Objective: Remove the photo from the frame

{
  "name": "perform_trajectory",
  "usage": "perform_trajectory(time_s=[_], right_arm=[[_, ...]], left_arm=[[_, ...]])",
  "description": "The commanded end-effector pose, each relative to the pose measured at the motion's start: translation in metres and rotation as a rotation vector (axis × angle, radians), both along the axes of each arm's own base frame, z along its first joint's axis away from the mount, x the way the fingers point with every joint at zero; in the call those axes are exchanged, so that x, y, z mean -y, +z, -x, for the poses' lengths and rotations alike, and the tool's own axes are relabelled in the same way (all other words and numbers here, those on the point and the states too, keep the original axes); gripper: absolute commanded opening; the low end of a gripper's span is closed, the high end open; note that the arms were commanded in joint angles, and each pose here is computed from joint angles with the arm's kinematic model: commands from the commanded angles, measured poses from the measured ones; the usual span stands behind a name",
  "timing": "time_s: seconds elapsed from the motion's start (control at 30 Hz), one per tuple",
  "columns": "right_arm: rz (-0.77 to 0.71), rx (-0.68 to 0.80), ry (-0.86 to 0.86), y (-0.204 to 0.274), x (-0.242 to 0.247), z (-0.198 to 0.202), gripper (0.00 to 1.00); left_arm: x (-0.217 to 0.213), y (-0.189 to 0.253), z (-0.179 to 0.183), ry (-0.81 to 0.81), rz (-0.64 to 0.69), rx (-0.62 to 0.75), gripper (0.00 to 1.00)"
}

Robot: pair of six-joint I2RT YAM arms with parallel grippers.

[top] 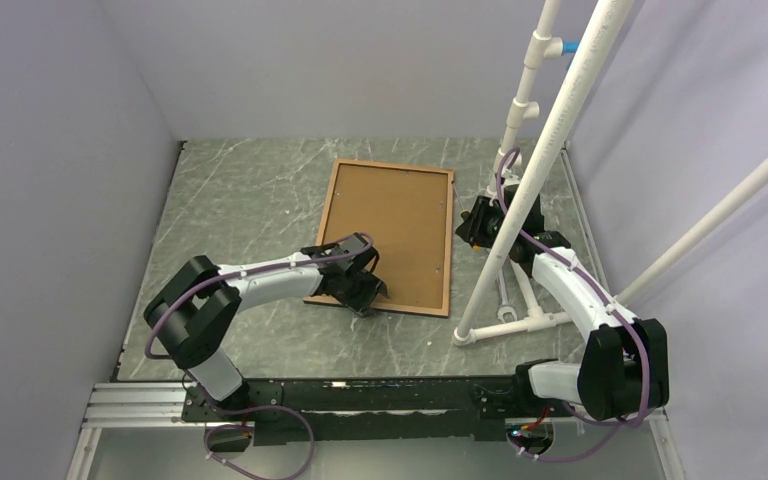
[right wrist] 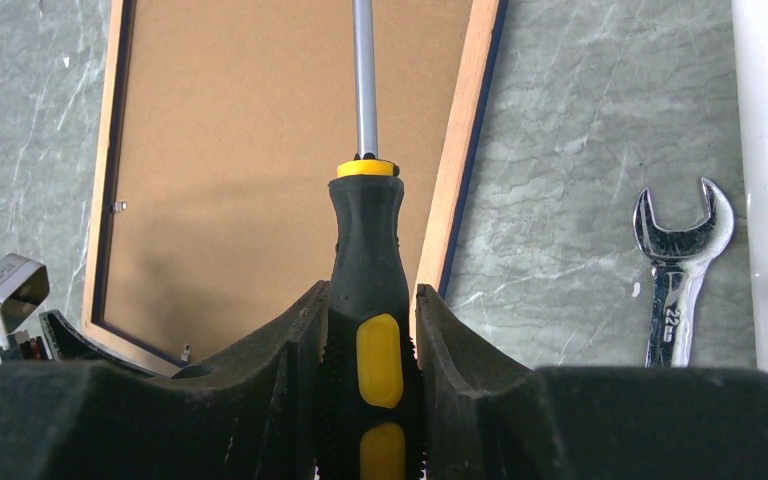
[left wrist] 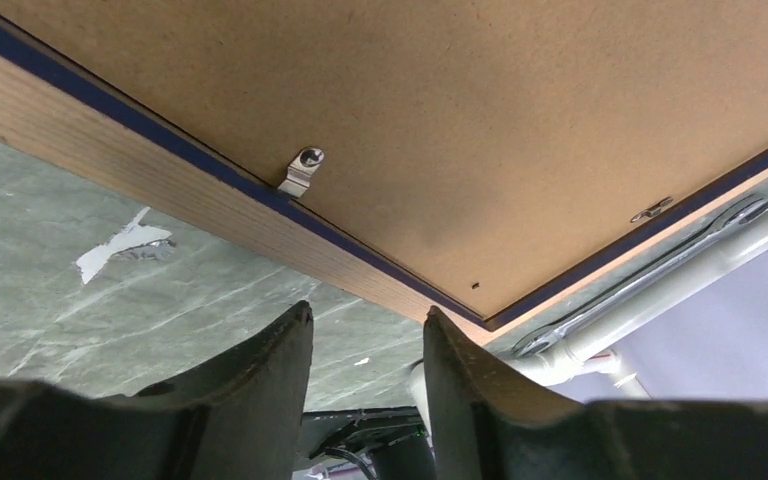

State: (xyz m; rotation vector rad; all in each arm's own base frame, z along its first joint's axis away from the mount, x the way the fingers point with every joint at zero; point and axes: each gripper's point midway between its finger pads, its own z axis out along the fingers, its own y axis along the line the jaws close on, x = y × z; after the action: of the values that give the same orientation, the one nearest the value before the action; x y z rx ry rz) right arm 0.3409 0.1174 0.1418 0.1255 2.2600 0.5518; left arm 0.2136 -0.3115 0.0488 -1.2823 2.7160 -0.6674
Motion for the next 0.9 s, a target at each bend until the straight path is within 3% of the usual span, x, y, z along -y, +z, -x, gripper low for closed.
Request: perform_trajectory(time_s=[0.0, 0.6, 0.73, 0.87], right_arm=[[-0.02, 0.082, 0.005, 0.019, -0.004, -0.01, 0.0], [-0.022, 0.067, 0.013, 0.013, -0.006, -0.011, 0.0], [-0.016, 0.066, 0.01, 0.013, -0.005, -0.01, 0.0], [-0.014, 0.073, 0.009, 0.015, -0.004, -0.009, 0.0]], left_arm=[[0.015, 0.007, -0.003, 0.232, 0.077, -0.128, 0.47], [0.014, -0.023, -0.001, 0.235, -0.002, -0.173, 0.46], [0.003, -0.029, 0.003, 0.202, -0.062, -0.158, 0.29], [-0.021, -0.041, 0.014, 0.13, -0.171, -0.139, 0.24]])
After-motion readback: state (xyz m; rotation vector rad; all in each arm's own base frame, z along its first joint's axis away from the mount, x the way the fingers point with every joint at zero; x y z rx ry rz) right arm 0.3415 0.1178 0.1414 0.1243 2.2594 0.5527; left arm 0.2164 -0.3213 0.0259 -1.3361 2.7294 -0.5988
